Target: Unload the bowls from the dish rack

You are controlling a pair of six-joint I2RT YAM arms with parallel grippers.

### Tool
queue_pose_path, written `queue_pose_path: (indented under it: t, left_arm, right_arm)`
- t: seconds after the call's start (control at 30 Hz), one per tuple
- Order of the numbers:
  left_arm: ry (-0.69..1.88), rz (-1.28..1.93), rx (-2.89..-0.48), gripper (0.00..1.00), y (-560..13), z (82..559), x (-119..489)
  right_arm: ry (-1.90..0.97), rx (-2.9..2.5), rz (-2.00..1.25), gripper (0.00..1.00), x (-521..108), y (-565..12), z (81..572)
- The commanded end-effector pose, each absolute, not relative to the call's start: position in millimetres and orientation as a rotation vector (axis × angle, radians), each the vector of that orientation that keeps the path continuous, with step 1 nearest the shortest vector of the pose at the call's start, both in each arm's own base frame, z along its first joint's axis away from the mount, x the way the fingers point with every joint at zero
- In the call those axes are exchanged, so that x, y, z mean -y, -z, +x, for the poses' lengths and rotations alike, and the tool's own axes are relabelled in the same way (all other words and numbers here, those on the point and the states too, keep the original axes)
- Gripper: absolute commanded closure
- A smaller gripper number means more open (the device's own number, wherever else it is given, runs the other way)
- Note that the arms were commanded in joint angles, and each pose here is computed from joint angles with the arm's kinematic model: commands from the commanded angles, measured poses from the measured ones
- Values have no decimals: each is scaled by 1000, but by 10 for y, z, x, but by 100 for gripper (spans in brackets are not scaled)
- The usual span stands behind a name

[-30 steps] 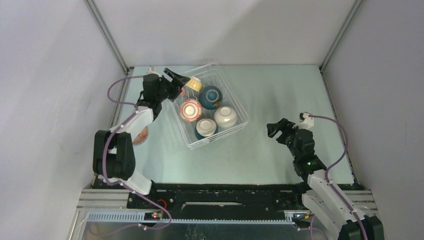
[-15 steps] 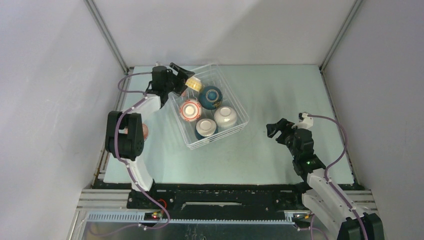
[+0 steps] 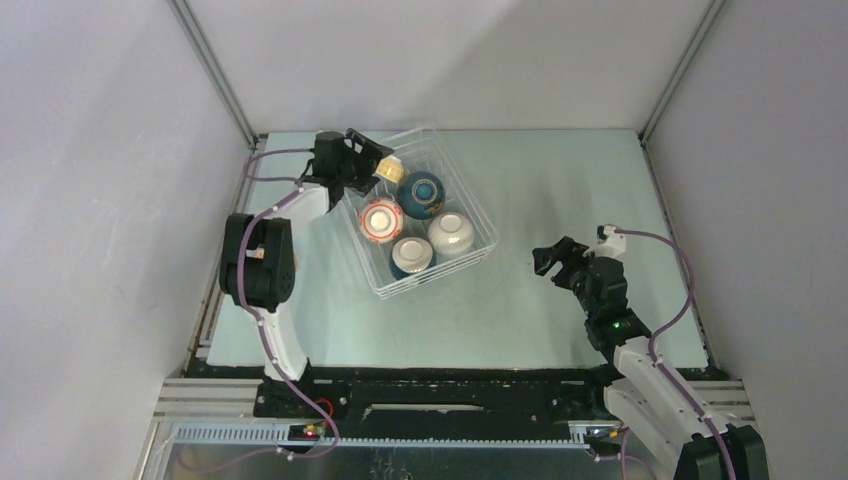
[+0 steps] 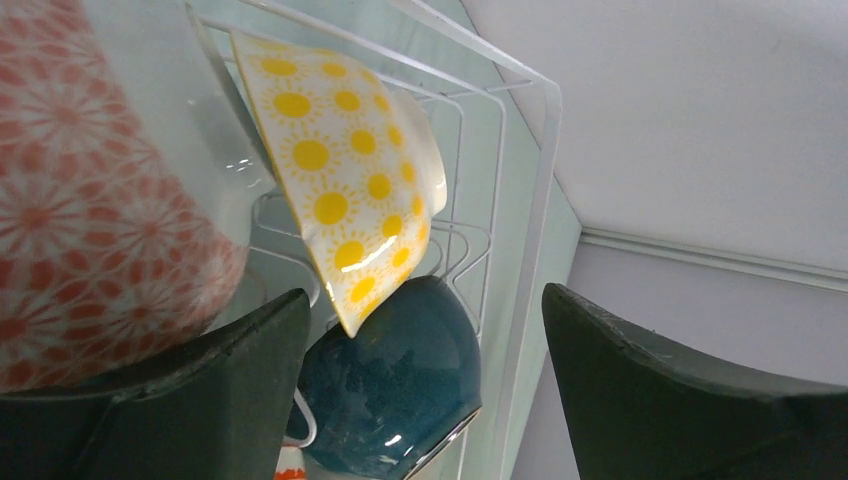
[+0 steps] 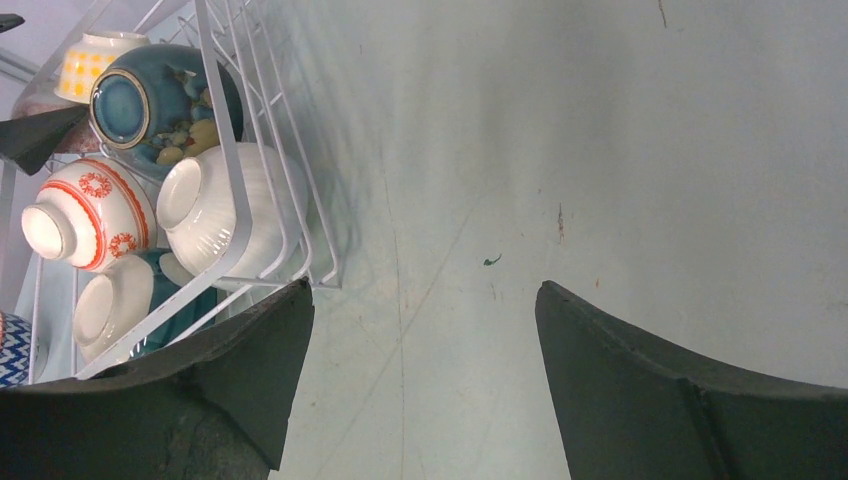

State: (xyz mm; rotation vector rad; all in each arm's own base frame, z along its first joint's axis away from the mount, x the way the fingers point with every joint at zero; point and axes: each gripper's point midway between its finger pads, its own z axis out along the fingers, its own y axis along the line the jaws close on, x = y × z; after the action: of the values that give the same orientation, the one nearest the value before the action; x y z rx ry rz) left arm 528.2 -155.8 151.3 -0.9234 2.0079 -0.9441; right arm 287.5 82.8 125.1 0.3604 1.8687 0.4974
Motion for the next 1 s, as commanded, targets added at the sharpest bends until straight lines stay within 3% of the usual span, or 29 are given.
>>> queue_pose_path:
  t: [0.0,0.17,0.4,0.77,0.83,0.97]
  left_arm:
    - [969,-920,-1960,7,-1688,5476,1613]
    - [980,-883,-1966,16,-1670,5557,1660]
    - [994,-902,-1965,20,-1593,5631,1677]
    - [1015,-897,-1936,47,-1611,5737,1703]
    - [1012,-891,-1929,48,-1632,5755,1695]
    - [1020,-867,-1916,63,-1685,5799,1709]
  right_arm:
    - [-494,-1811,328,11,-841,-1444,2952]
    - [-496,-1811,329,11,-845,-1441,2953]
    - [-499,-1812,329,11,-849,-1440,2954]
    - [-497,-1814,329,11,-848,-1431,2959]
    - [-497,-1813,329,11,-848,-1437,2961]
    - [-496,-1814,329,11,-846,-1431,2960]
